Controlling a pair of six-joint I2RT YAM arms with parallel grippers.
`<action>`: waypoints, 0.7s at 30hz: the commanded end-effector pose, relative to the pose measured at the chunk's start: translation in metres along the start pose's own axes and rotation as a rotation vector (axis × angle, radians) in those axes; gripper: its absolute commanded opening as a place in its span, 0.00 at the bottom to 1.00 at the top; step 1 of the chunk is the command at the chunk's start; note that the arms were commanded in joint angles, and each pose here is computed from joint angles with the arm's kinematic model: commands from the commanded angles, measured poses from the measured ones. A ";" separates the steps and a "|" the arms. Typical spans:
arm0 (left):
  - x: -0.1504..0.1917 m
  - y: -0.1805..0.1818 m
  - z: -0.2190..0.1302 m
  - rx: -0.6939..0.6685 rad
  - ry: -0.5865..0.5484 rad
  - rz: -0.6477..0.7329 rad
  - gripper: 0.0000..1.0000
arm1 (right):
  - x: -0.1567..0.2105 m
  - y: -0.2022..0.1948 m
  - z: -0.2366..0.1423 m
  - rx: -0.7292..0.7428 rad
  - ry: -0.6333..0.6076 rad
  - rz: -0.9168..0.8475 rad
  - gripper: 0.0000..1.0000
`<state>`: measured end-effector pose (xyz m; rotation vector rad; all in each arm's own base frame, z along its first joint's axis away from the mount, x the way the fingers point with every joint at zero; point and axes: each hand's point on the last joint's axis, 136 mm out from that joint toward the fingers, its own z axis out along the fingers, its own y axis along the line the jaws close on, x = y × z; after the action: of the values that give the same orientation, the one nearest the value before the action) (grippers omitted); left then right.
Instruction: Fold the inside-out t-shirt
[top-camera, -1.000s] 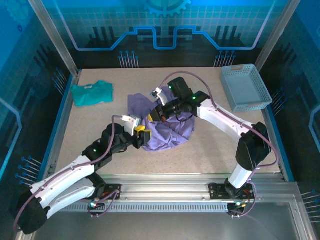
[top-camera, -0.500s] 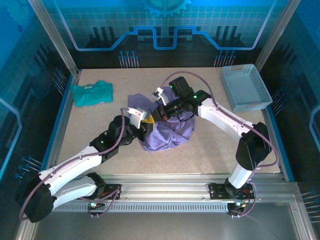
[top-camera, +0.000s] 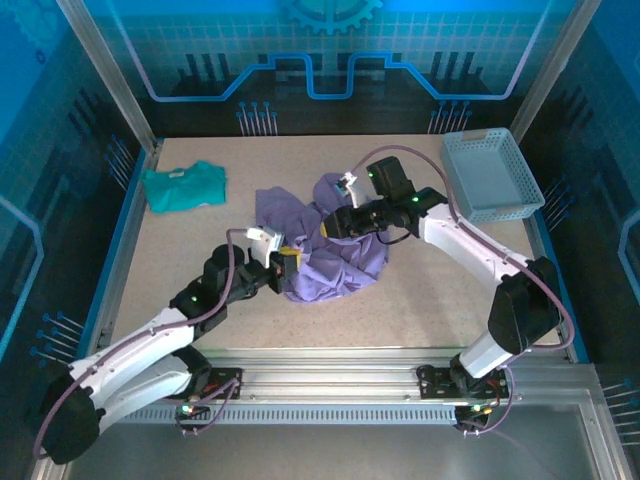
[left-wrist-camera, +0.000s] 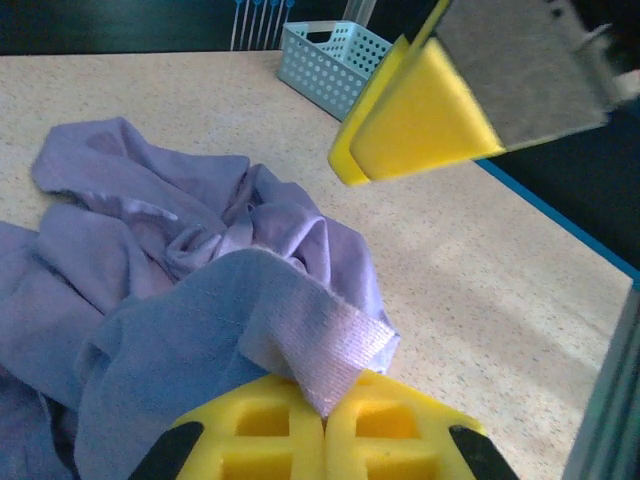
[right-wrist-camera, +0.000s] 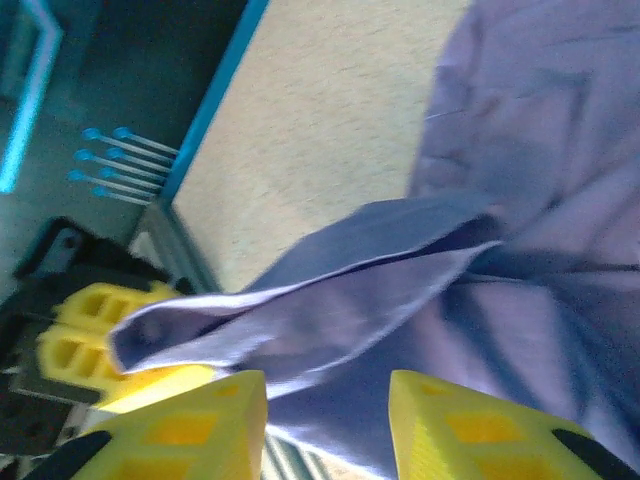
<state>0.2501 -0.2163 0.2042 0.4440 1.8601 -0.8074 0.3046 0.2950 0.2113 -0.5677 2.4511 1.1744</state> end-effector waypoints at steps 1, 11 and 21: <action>-0.010 -0.018 -0.011 0.106 -0.066 0.009 0.00 | 0.003 -0.034 0.010 0.105 -0.017 0.020 0.41; -0.006 -0.021 -0.018 0.126 -0.075 0.021 0.00 | 0.012 -0.020 0.070 -0.074 0.106 0.015 0.61; -0.001 0.012 -0.025 -0.048 -0.098 -0.033 0.00 | -0.009 0.030 0.088 -0.340 0.082 0.007 0.49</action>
<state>0.2350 -0.2055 0.2197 0.4297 1.7583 -0.8445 0.3077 0.3625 0.1429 -0.6473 2.5004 1.4562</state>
